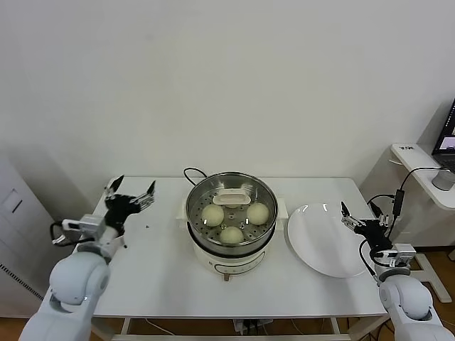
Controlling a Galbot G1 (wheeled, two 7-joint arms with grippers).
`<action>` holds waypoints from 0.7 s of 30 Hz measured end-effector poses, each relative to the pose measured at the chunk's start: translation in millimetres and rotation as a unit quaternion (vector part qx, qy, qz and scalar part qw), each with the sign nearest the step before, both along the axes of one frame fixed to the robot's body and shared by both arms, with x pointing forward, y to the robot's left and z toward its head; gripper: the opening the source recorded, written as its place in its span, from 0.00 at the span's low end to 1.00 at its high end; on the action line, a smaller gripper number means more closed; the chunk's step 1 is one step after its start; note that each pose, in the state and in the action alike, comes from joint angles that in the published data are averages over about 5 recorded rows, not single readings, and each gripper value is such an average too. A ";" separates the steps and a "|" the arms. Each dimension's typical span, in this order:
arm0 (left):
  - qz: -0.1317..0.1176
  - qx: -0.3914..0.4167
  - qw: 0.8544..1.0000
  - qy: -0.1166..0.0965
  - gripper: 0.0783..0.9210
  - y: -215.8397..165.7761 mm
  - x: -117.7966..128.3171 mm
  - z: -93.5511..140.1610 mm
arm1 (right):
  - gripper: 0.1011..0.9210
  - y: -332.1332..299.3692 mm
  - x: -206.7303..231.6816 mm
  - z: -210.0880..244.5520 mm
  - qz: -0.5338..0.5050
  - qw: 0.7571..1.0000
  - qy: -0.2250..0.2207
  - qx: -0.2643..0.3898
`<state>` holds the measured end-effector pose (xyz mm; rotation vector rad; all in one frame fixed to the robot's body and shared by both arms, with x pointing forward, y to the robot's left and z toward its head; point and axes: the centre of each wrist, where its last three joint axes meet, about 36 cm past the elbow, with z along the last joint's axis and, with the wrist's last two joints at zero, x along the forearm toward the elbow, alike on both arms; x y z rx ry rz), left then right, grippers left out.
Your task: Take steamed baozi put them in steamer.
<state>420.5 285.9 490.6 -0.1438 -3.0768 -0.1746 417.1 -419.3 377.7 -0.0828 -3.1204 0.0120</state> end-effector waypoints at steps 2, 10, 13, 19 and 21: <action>0.013 -0.012 1.000 0.014 0.88 10.0 -0.8 -9.1 | 0.88 0.7 -0.3 0.5 0.001 1.000 0.002 0.001; 0.046 -0.037 0.997 0.053 0.88 29.4 2.7 -41.6 | 0.88 6.6 -3.6 -3.8 0.012 1.000 0.016 0.007; 0.055 -0.040 0.996 0.065 0.88 32.4 5.0 -52.5 | 0.88 7.0 -5.5 -5.6 0.016 1.000 0.021 0.009; 0.064 -0.045 0.994 0.081 0.88 35.7 5.8 -65.7 | 0.88 6.8 -8.0 -7.1 0.022 0.999 0.026 0.013; 0.067 -0.046 0.993 0.085 0.88 37.3 6.0 -69.4 | 0.88 7.1 -8.0 -7.4 0.024 0.999 0.027 0.014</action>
